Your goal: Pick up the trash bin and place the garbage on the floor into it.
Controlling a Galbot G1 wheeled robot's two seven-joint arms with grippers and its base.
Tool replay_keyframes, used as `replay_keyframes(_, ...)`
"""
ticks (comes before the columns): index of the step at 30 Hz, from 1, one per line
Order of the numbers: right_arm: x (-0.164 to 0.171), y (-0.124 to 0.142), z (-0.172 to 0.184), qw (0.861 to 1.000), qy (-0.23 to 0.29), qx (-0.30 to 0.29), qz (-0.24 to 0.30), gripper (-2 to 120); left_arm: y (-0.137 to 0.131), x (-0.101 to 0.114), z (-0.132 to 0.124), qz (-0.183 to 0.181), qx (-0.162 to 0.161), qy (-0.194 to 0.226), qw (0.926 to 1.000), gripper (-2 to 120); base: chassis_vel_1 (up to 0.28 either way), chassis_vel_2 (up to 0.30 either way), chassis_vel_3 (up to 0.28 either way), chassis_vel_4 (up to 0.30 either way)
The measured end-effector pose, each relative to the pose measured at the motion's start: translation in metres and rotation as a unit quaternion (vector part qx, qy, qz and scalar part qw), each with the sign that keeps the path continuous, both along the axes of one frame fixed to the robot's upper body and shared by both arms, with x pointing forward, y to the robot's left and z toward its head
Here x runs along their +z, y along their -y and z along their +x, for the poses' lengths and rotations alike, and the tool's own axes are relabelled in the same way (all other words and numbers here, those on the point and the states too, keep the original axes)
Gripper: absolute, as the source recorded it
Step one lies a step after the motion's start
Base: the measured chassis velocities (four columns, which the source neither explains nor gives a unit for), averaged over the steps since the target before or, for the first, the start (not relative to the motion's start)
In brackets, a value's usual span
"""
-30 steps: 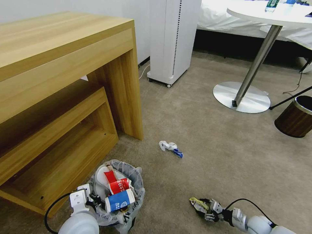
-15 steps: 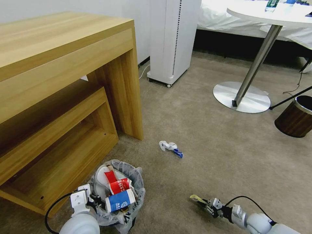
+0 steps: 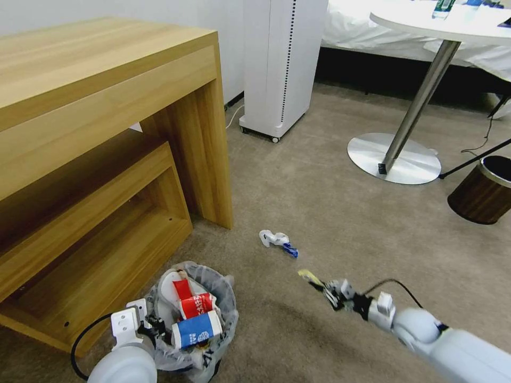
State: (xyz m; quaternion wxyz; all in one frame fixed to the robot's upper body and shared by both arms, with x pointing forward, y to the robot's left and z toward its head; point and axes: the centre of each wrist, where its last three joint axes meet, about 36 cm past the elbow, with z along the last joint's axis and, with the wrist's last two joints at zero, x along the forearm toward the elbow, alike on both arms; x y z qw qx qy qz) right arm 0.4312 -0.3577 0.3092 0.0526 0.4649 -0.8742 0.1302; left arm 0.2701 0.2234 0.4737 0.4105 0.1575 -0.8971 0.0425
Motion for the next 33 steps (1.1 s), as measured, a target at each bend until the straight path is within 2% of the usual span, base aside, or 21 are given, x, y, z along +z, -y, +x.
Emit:
replay_keyframes(5,0.040,-0.027,0.032,0.998,0.038,0.036,0.028,0,-0.002,0.014,0.001,-0.009,0.000,0.011,0.9999,0,0.000,0.000,0.000,0.000)
replay_keyframes(8,0.053,-0.041,0.039,0.996,0.044,0.054,0.047,0,-0.002,0.019,0.002,-0.015,-0.001,0.016,0.9998,0,0.000,0.000,0.000,0.000)
replay_keyframes(11,0.063,-0.060,0.042,0.993,0.041,0.079,0.072,0,-0.001,0.023,0.001,-0.019,-0.003,0.018,0.9997,0,0.000,0.000,0.000,0.000)
replay_keyframes(13,0.068,-0.086,0.038,0.988,0.024,0.106,0.112,0,0.001,0.026,-0.001,-0.025,-0.009,0.020,0.9994,0,0.000,0.000,0.000,0.000)
replay_keyframes(14,0.068,-0.086,0.038,0.988,0.024,0.106,0.112,0,0.001,0.026,-0.001,-0.025,-0.009,0.020,0.9994,0,0.000,0.000,0.000,0.000)
replay_keyframes(17,0.069,-0.117,0.029,0.980,0.003,0.138,0.146,0,0.003,0.030,0.000,-0.035,-0.017,0.025,0.9989,0,0.000,0.000,0.000,0.000)
replay_keyframes(18,0.069,-0.117,0.029,0.980,0.003,0.138,0.146,0,0.003,0.030,0.000,-0.035,-0.017,0.025,0.9989,0,0.000,0.000,0.000,0.000)
replay_keyframes(21,0.069,-0.139,0.023,0.974,-0.011,0.161,0.156,0,0.003,0.029,0.001,-0.038,-0.021,0.027,0.9987,0,0.000,0.000,0.000,0.000)
replay_keyframes(33,0.064,-0.189,0.008,0.963,-0.055,0.197,0.174,0,0.004,0.031,0.010,-0.052,-0.021,0.029,0.9980,0,0.000,0.000,0.000,0.000)
